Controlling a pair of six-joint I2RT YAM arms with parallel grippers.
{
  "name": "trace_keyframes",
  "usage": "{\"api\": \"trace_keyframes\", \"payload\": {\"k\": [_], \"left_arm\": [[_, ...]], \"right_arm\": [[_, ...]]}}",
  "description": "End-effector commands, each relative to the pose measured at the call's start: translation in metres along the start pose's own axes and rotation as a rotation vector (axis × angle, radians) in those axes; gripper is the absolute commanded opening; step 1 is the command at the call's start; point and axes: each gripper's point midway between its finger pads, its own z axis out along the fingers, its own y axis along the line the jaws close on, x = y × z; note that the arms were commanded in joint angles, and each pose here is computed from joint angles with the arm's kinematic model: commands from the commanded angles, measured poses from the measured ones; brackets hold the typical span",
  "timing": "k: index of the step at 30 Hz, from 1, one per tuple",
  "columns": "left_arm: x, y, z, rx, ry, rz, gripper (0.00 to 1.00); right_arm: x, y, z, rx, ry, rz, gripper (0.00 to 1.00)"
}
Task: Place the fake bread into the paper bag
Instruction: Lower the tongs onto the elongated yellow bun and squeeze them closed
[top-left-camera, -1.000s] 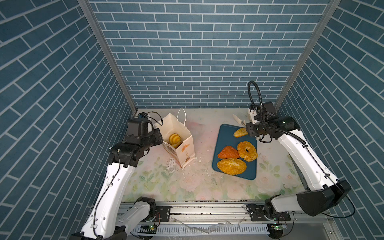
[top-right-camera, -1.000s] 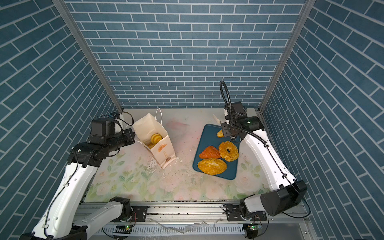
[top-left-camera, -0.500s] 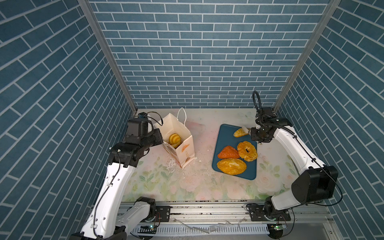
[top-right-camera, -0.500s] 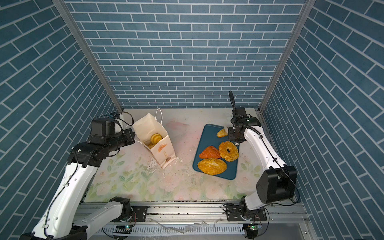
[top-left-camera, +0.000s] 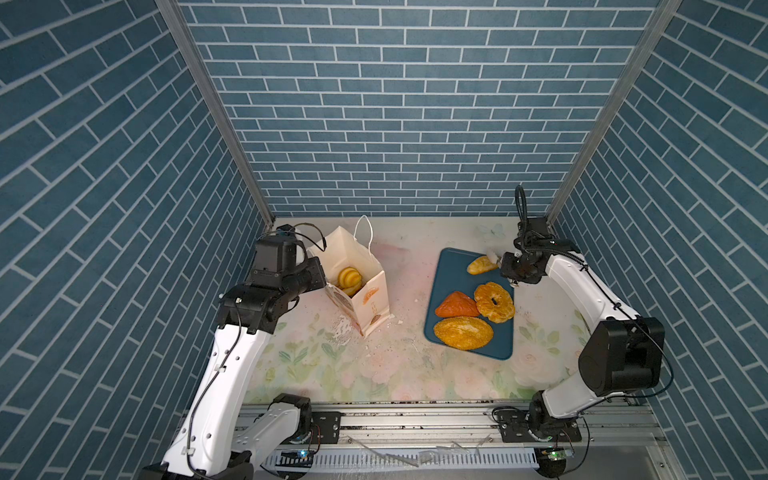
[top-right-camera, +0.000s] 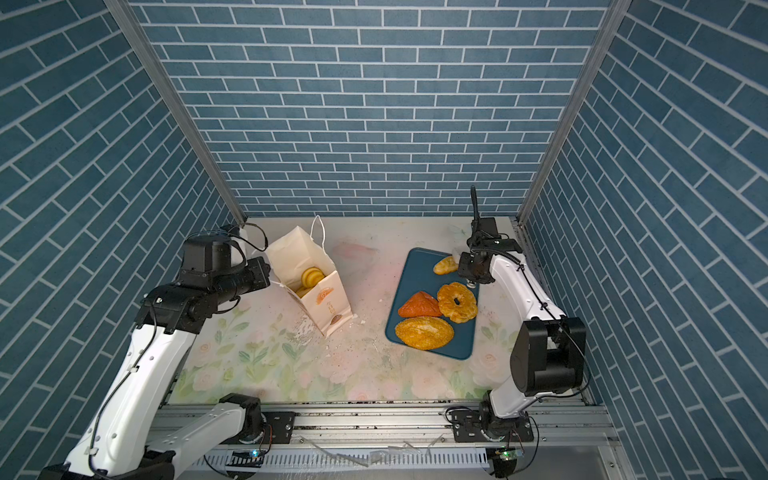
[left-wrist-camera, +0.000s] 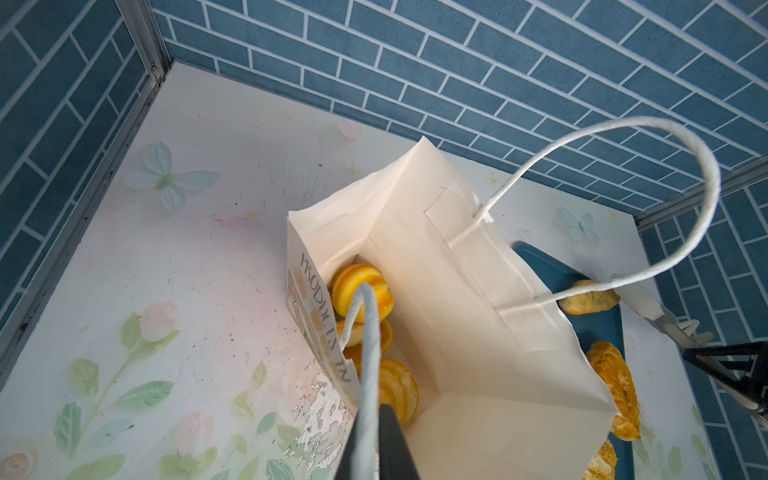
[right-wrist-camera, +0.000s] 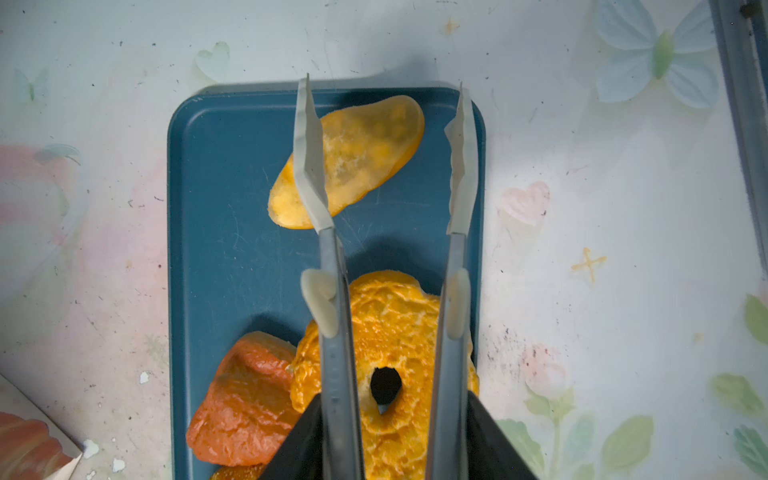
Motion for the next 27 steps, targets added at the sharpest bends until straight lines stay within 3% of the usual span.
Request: {"api": "trace_keyframes", "payload": {"k": [1,17,27], "left_arm": [[-0.004,-0.001,-0.001,-0.005,-0.014,0.012,0.10],[-0.002,0.000,0.001,-0.005,-0.008,0.010,0.10],[-0.004,-0.001,-0.003,-0.003,-0.020,0.007,0.10]], "right_arm": [[-0.006,0.008,0.010,-0.047,-0.018,0.070,0.49],[0.004,0.018,0.046,-0.105,0.037,0.077,0.47],[0.003,0.018,0.044,-0.114,0.015,0.067,0.29]]}}
